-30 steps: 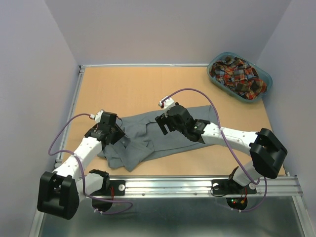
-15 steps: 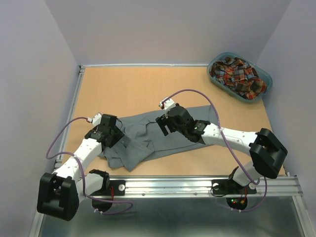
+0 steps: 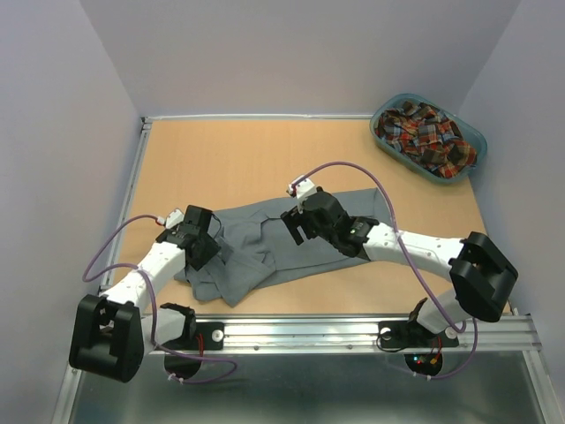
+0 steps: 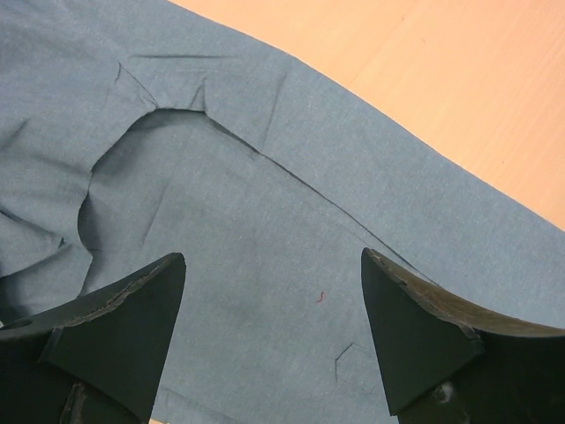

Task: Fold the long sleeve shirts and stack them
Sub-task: Fold the shirt

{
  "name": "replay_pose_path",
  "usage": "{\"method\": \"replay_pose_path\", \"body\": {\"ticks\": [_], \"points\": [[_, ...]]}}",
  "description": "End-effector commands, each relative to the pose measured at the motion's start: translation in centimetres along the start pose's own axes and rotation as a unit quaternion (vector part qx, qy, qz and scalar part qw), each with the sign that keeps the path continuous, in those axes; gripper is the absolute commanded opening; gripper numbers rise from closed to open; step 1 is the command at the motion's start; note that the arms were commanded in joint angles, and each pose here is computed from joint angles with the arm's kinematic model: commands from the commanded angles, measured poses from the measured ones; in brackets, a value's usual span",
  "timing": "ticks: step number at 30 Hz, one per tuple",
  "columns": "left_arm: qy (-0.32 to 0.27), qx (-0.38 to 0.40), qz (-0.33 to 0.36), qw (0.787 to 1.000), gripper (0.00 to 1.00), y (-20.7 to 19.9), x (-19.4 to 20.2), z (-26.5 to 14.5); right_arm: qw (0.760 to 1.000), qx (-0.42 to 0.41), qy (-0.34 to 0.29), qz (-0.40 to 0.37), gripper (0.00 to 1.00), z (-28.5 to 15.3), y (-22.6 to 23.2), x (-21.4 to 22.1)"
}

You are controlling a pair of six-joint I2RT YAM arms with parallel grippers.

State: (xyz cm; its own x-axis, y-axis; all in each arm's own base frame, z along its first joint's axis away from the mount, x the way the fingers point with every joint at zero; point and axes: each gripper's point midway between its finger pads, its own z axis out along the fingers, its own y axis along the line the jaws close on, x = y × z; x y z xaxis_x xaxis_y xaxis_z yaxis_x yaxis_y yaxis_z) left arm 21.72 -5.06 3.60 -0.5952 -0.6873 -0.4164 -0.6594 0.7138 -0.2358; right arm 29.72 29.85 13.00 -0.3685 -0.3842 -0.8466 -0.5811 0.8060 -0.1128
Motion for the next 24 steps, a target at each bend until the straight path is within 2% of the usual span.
{"method": "replay_pose_path", "body": {"ticks": [1,6,13,15,21,24], "points": [[0.005,-0.015,-0.001,1.000,0.52,0.1,0.1,0.2,0.999,0.007,-0.030,0.010,0.85,-0.6,-0.5,-1.1],[0.006,-0.020,0.006,1.000,0.42,0.0,0.1,0.4,0.999,0.011,-0.032,0.009,0.85,-0.8,-0.8,-1.1],[0.002,-0.021,0.015,1.000,0.18,-0.1,-0.3,0.2,0.999,0.006,-0.035,0.012,0.85,-0.8,-0.6,-1.2],[-0.011,-0.023,0.024,0.999,0.17,-0.1,-1.0,-0.4,0.999,0.006,-0.037,0.013,0.85,-0.9,-0.6,-1.3],[-0.116,-0.030,0.031,0.992,0.16,-0.5,-6.6,-4.8,0.999,-0.005,-0.036,0.016,0.85,-1.0,-0.2,-1.2],[-0.170,0.002,0.021,0.985,0.11,-1.6,-9.6,-8.3,0.999,-0.018,-0.037,0.022,0.85,-1.0,0.3,-1.4]]}}
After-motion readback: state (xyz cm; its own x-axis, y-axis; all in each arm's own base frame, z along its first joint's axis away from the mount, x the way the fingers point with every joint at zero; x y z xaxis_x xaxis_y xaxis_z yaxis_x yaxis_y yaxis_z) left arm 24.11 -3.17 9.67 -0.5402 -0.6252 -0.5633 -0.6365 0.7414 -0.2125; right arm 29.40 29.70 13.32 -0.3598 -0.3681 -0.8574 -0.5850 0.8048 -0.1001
